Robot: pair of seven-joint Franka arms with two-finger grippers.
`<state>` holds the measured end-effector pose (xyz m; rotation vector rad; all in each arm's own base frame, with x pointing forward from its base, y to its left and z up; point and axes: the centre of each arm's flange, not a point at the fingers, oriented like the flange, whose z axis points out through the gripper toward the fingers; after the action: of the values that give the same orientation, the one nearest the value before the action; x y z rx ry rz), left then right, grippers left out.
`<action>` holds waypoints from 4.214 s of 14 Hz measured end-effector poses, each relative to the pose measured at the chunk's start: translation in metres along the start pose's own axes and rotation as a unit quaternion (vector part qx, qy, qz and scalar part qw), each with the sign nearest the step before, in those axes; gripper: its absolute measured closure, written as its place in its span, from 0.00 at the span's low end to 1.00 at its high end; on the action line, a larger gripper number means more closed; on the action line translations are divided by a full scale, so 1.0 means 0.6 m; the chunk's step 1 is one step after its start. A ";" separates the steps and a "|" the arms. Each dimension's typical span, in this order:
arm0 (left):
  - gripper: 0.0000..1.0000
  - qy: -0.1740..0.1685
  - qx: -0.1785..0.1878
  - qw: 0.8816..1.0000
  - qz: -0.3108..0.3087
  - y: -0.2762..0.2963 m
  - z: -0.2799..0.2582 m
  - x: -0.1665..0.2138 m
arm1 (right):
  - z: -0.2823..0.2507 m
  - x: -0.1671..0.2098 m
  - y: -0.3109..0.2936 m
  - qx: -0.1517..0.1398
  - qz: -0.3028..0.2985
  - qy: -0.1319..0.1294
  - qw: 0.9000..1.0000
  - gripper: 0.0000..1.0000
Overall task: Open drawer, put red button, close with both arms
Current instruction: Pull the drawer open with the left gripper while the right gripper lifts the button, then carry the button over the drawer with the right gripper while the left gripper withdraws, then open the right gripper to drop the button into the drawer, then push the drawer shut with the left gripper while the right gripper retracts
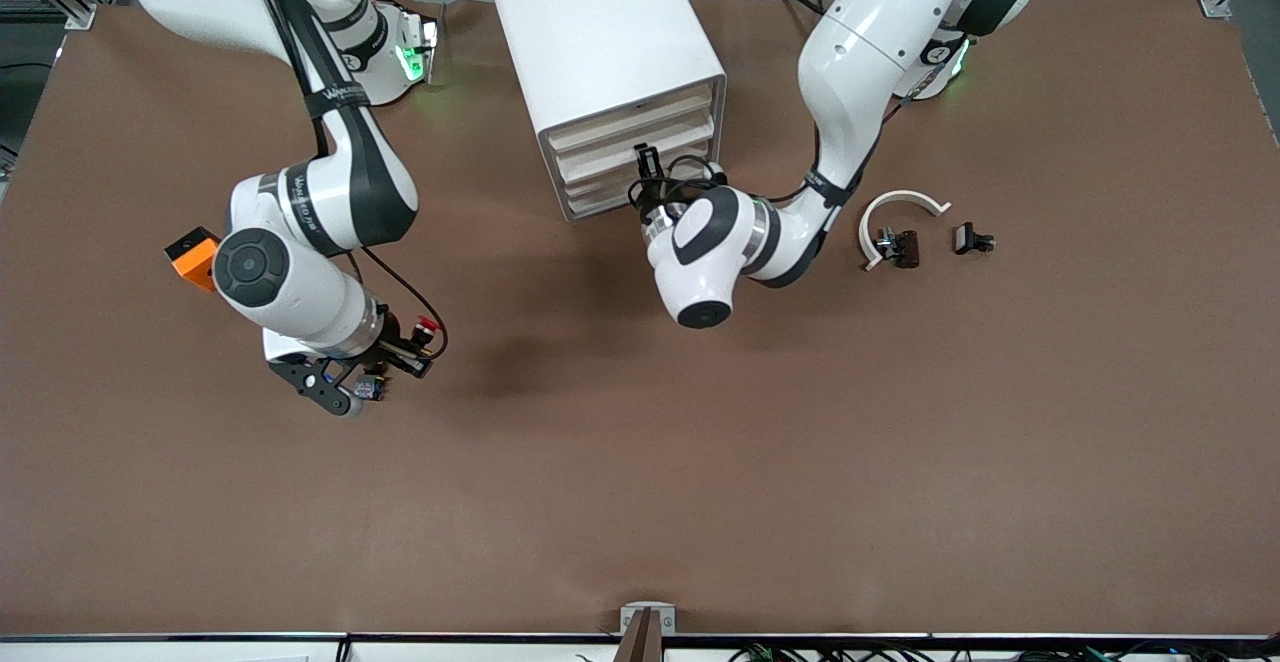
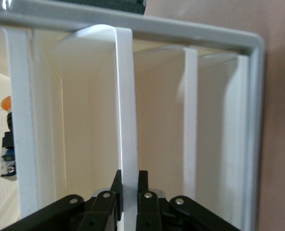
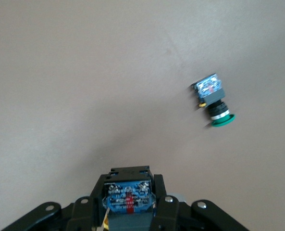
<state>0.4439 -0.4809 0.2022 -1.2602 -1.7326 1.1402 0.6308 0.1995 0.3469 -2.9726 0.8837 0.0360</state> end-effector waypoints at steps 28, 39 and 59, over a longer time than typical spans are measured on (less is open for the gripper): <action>0.00 -0.210 -0.266 0.926 0.164 -0.135 -0.582 0.347 | -0.030 -0.534 -0.288 0.031 0.126 -0.003 0.992 0.59; 0.00 0.050 -0.341 0.893 0.289 -0.159 -0.563 0.443 | 0.048 -0.638 -0.299 -0.004 0.133 0.000 0.991 0.58; 0.00 0.235 -0.377 0.739 0.506 -0.084 -0.233 0.155 | -0.275 -0.063 -0.054 -0.053 -0.139 -0.043 0.988 0.00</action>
<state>0.5258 -0.3641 0.3044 -2.9150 -1.0350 0.4239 0.6189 0.2400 0.5138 -3.1347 0.4671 0.2064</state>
